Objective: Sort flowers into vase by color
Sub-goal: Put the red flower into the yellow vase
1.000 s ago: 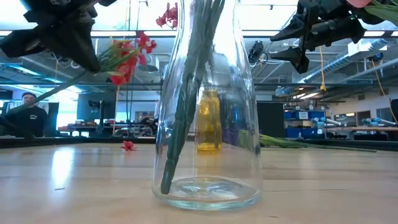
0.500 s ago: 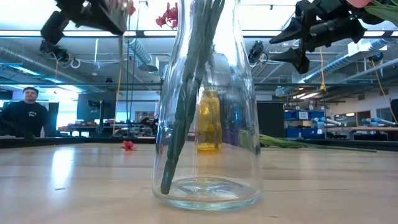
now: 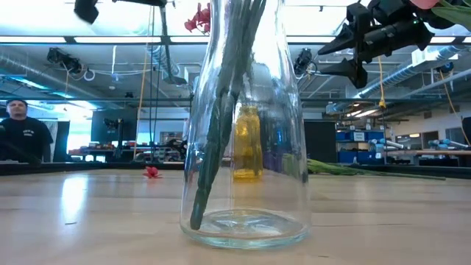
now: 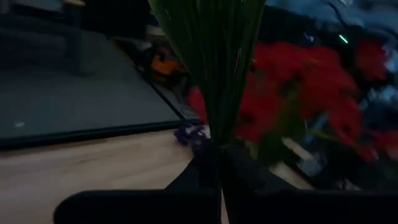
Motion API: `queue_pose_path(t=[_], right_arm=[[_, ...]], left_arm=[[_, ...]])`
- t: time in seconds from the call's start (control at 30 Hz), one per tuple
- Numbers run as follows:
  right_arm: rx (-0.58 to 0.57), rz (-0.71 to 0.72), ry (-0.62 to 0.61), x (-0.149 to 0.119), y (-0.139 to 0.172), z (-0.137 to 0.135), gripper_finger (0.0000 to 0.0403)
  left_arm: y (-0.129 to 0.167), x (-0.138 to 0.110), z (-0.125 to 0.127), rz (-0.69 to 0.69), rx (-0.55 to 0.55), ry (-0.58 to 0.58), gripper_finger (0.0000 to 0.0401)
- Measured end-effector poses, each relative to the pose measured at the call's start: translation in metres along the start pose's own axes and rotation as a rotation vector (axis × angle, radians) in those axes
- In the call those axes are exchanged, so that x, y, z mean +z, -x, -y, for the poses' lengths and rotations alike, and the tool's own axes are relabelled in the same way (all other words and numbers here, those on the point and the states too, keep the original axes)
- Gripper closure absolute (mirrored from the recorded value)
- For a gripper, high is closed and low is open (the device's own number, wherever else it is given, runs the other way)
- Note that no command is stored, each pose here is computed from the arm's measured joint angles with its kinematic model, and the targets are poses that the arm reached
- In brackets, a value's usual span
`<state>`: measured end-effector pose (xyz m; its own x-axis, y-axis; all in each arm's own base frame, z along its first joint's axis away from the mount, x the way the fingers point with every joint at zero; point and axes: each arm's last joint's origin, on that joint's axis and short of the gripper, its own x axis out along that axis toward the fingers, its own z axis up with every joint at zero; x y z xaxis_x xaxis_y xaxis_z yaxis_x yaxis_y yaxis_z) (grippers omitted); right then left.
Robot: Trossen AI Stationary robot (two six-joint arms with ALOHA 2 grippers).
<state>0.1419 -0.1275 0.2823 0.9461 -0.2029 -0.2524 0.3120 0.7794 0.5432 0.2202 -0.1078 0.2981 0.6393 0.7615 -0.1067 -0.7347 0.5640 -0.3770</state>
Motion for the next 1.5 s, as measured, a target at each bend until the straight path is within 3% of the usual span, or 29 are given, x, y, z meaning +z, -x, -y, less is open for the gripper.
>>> queue_pose_path(t=[0.37, 0.7, 1.07, 1.5], right_arm=[[-0.020, -0.031, -0.024, -0.004, 0.000, 0.002, 0.0147], [-0.021, -0.089, -0.001, -0.009, 0.000, 0.003, 0.0147], [-0.025, -0.086, -0.002, -0.009, 0.000, 0.004, 0.0147], [-0.047, -0.084, -0.004, -0.010, 0.000, 0.004, 0.0147]], left_arm=[[0.004, 0.018, 0.031, -0.028, -0.236, -0.299, 0.0391], [-0.001, 0.002, 0.034, 0.032, -0.351, -0.277, 0.0391], [-0.044, -0.033, 0.045, 0.148, -0.504, -0.370, 0.0391], [-0.076, -0.047, 0.042, 0.154, -0.492, -0.468, 0.0391]])
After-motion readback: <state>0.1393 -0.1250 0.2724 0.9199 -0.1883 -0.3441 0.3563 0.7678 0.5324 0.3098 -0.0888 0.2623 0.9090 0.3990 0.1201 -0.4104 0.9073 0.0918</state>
